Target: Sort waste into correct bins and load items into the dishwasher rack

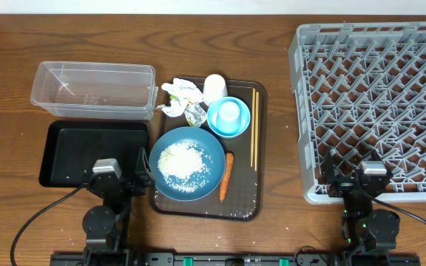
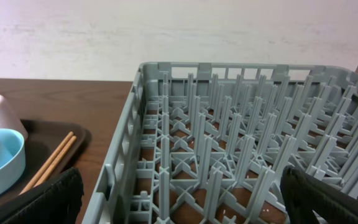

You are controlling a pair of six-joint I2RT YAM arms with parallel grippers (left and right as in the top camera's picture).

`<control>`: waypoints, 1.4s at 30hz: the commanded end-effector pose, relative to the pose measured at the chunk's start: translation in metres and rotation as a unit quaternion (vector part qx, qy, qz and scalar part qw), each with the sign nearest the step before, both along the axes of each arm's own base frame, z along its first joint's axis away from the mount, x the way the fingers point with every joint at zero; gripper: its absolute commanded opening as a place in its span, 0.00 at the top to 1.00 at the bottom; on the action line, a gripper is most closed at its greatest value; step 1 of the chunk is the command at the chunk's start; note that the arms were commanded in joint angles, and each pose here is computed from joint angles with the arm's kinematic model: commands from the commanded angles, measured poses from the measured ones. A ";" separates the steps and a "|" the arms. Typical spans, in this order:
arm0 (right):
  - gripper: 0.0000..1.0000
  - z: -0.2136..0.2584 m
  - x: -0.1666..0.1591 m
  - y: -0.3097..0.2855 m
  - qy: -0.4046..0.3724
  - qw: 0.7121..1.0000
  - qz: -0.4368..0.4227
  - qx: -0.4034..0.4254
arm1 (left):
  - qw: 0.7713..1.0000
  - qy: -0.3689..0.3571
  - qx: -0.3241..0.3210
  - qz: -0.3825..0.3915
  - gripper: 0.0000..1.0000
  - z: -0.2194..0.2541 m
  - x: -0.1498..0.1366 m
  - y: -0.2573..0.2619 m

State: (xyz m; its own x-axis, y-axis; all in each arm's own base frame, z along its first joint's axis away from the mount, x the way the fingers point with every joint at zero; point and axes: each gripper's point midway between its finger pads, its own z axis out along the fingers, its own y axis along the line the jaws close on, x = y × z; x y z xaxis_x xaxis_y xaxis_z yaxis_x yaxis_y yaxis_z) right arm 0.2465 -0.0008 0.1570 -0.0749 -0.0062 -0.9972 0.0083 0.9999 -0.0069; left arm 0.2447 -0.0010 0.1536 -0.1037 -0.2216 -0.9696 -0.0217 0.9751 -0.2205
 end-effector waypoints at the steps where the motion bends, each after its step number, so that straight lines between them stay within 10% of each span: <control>1: 0.01 -0.001 0.000 -0.001 0.000 1.000 -0.001 -0.005 | 0.985 0.027 -0.156 -0.069 0.01 -0.011 -0.003 -0.030; 6: 0.01 -0.001 0.000 -0.001 0.001 1.000 -0.001 -0.005 | 0.915 0.089 -0.346 -0.186 0.01 -0.007 -0.019 -0.079; 14: 0.01 -0.001 0.000 -0.001 0.000 1.000 -0.001 -0.005 | 0.853 0.115 -0.384 -0.333 0.01 0.021 -0.050 -0.122; 22: 0.01 -0.001 0.000 -0.001 0.000 1.000 -0.001 -0.005 | 0.878 0.054 -0.311 -0.360 0.01 0.093 -0.067 -0.123; 29: 0.01 -0.001 0.000 -0.001 0.000 1.000 -0.001 -0.005 | 0.923 0.178 -0.226 -0.254 0.01 0.105 -0.067 -0.099; 42: 0.01 -0.001 0.000 -0.001 0.000 1.000 -0.001 -0.005 | 0.862 0.428 -0.130 -0.239 0.01 0.098 -0.067 -0.105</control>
State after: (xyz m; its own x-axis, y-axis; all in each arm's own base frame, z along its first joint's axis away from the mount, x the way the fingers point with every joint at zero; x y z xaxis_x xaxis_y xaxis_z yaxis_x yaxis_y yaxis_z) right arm 0.2465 -0.0007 0.1571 -0.0746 -0.0089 -0.9972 0.0077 0.9999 -0.0095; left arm 0.1738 -0.1096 0.2599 -0.8905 -0.2266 -0.3945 0.0742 0.7833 -0.6172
